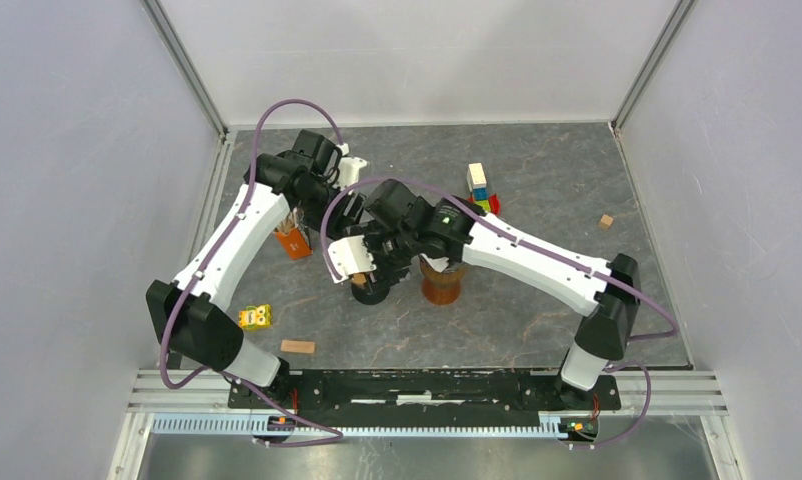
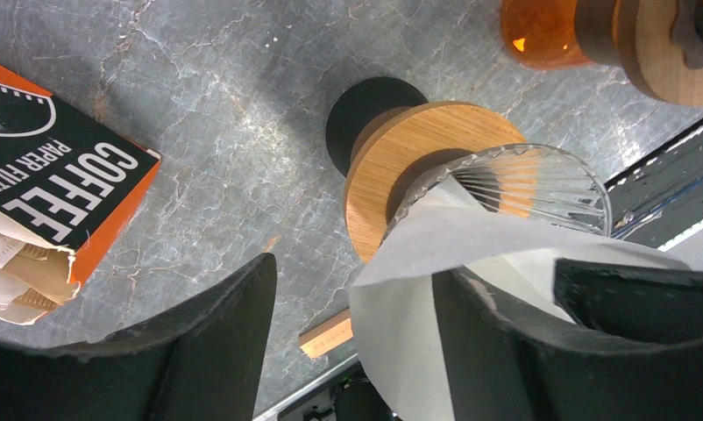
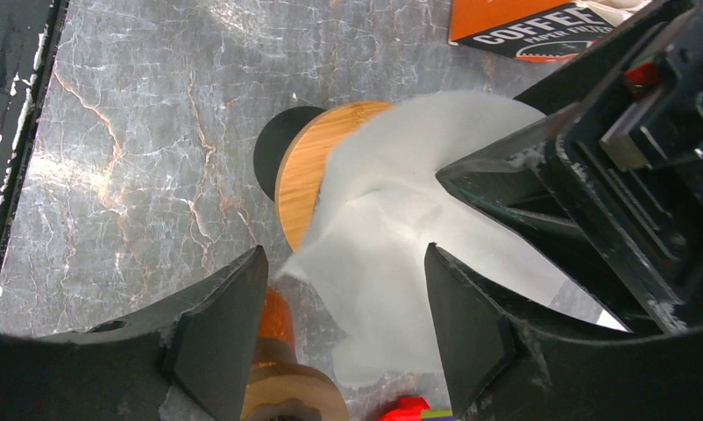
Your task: Place the coffee filter in the dripper
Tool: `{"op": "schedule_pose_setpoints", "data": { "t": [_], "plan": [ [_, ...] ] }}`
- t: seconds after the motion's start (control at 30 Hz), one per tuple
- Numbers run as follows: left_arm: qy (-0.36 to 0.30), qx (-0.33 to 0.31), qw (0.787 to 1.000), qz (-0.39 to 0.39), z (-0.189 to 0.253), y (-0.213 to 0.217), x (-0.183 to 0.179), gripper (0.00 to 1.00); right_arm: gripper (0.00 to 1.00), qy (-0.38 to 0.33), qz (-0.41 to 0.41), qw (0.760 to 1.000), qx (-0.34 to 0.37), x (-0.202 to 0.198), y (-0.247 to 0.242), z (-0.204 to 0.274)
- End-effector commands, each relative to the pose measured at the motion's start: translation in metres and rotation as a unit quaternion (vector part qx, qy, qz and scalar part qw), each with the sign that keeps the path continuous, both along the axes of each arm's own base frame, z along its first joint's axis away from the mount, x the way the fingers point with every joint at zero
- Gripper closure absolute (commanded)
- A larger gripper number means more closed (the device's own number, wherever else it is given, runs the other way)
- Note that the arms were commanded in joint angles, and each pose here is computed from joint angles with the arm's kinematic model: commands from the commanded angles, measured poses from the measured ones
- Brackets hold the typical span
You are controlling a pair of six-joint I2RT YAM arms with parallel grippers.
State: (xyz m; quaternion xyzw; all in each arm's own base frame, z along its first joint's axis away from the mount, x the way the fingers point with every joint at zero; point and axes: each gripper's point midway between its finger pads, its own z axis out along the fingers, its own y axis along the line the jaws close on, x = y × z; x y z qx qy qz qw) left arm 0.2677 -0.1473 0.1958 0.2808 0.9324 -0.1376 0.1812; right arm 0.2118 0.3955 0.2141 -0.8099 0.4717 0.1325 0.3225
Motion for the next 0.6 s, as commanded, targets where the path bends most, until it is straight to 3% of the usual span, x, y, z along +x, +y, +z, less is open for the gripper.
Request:
{"op": "schedule_pose_setpoints", "data": {
  "t": [0.0, 0.57],
  "plan": [
    [-0.043, -0.002, 0.999, -0.023, 0.021, 0.001, 0.007, 0.26, 0.24, -0.031, 0.001, 0.999, 0.031, -0.002, -0.011, 0.039],
    [-0.039, 0.000, 0.999, -0.026, 0.019, 0.001, 0.007, 0.23, 0.24, -0.027, 0.021, 0.999, 0.028, -0.006, -0.010, 0.032]
  ]
}}
